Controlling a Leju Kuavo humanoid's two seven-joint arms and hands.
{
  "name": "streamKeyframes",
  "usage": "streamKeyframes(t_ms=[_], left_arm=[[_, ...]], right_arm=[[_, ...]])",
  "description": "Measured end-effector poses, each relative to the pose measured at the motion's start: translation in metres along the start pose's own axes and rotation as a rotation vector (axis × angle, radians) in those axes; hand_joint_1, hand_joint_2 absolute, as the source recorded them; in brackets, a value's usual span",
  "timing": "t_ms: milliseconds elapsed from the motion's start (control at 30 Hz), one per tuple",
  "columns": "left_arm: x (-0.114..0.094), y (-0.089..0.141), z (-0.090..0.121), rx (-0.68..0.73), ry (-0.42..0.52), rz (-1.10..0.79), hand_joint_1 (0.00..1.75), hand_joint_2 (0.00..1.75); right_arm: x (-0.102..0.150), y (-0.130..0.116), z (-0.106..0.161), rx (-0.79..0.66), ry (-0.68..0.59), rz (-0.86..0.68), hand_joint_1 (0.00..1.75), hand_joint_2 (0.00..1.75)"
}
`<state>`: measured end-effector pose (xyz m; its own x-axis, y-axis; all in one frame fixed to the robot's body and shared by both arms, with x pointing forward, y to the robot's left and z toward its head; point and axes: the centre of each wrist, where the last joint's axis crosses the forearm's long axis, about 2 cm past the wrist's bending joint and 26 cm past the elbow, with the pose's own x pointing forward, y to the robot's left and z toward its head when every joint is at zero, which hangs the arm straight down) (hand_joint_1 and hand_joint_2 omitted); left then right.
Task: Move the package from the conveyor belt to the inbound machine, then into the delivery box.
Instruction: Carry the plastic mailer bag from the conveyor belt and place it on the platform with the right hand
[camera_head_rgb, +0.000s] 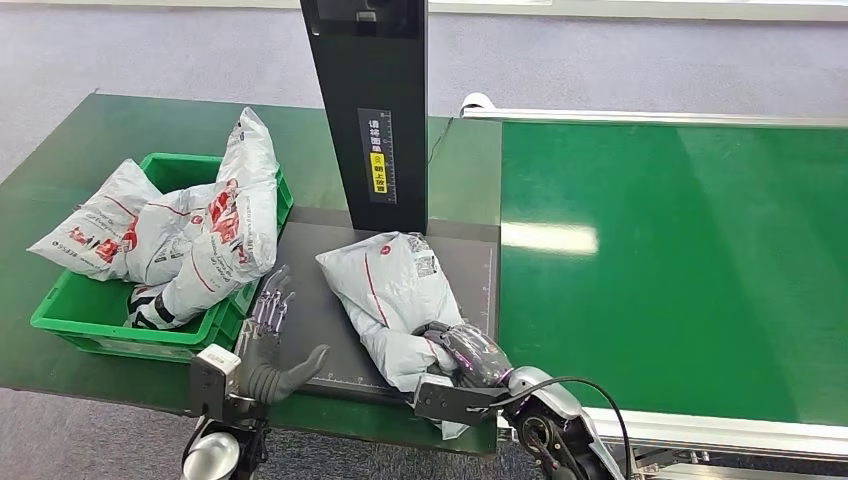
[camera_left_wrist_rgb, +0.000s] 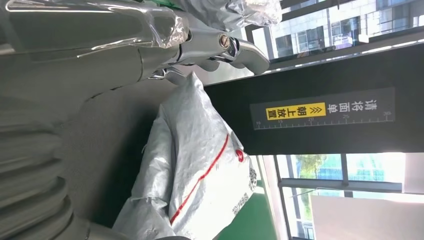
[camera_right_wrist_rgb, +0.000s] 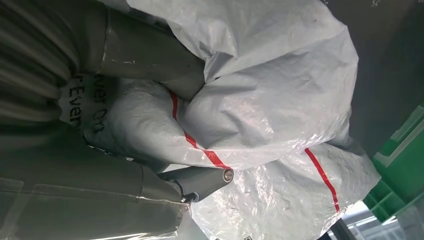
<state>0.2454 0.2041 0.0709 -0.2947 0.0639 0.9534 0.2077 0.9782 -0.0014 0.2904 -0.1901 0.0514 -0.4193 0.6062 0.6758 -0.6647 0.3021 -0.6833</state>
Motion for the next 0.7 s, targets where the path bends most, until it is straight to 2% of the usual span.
streamKeyframes(t_ms=[267, 467, 600, 633, 700], left_arm=[[-0.0024, -0.0001, -0.001, -0.001, 0.01, 0.0, 0.0, 1.75], [-0.0034, 0.0004, 0.0017, 0.007, 0.019, 0.003, 0.0, 1.75], [-0.0038, 0.001, 0.0028, 0.012, 0.021, 0.003, 0.0, 1.75], [-0.0041, 0.001, 0.0035, 0.014, 0.022, 0.003, 0.0, 1.75], [-0.0047, 0.0007, 0.0057, 0.017, 0.026, 0.002, 0.0, 1.75]], right_arm=[[-0.0025, -0.0039, -0.0046, 0.033, -0.011, -0.003, 1.75, 1.75], [-0.006, -0.0019, -0.0019, 0.111, -0.173, -0.14, 1.75, 1.75], [-0.008, -0.0016, 0.0009, 0.112, -0.21, -0.174, 1.75, 1.75], [-0.0082, -0.002, 0.0011, 0.101, -0.211, -0.172, 1.73, 1.75], [-0.0083, -0.0029, 0.0012, 0.069, -0.208, -0.156, 1.58, 1.75]])
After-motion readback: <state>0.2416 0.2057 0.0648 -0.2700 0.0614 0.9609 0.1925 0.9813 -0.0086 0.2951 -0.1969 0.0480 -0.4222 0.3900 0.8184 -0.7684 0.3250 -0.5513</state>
